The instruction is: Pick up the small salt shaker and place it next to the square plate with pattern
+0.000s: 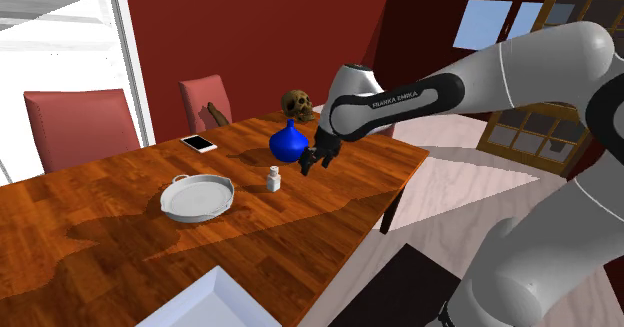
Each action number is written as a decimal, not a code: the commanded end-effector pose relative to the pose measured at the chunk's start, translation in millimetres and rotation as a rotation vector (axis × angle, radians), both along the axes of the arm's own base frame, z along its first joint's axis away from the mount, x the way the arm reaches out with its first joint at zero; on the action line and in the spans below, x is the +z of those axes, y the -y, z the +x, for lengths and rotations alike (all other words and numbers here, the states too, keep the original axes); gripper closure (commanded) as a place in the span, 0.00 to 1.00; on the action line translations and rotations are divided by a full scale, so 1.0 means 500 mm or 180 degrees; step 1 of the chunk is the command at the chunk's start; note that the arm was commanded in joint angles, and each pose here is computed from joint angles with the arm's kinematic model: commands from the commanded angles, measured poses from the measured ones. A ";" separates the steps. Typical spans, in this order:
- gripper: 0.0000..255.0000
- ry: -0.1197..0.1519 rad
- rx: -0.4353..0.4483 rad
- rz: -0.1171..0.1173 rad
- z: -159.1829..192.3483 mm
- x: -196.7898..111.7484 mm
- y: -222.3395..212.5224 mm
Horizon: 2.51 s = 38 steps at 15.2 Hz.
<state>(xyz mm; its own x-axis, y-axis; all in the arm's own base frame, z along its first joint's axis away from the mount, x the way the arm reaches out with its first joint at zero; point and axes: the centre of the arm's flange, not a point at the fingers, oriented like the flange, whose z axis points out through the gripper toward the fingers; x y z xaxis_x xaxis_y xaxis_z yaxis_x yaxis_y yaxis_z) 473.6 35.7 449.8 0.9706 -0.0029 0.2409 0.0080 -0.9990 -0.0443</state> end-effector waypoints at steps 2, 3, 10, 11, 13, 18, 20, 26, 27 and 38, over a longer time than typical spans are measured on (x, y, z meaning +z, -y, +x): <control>0.00 0.0077 0.0014 -0.0013 0.058 -0.052 -0.006; 0.00 0.0101 0.0019 -0.0017 0.077 -0.067 -0.009; 0.00 0.0265 0.0051 -0.0047 0.219 -0.168 -0.028; 0.00 0.0289 0.0056 -0.0052 0.240 -0.182 -0.031; 0.00 0.0335 0.0065 -0.0060 0.281 -0.209 -0.036; 0.00 0.0335 0.0065 -0.0060 0.299 -0.258 -0.038; 0.00 0.0335 0.0065 -0.0060 0.306 -0.278 -0.039; 0.00 0.0335 0.0065 -0.0060 0.308 -0.284 -0.039; 0.00 0.0335 0.0065 -0.0060 0.308 -0.284 -0.039; 1.00 0.0335 0.0065 -0.0060 0.308 -0.284 -0.039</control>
<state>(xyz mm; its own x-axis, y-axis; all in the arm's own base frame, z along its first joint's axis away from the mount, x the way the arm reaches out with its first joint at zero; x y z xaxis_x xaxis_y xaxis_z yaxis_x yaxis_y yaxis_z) 627.7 55.5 308.0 0.9394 0.0223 0.3420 0.0323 -0.9992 -0.0234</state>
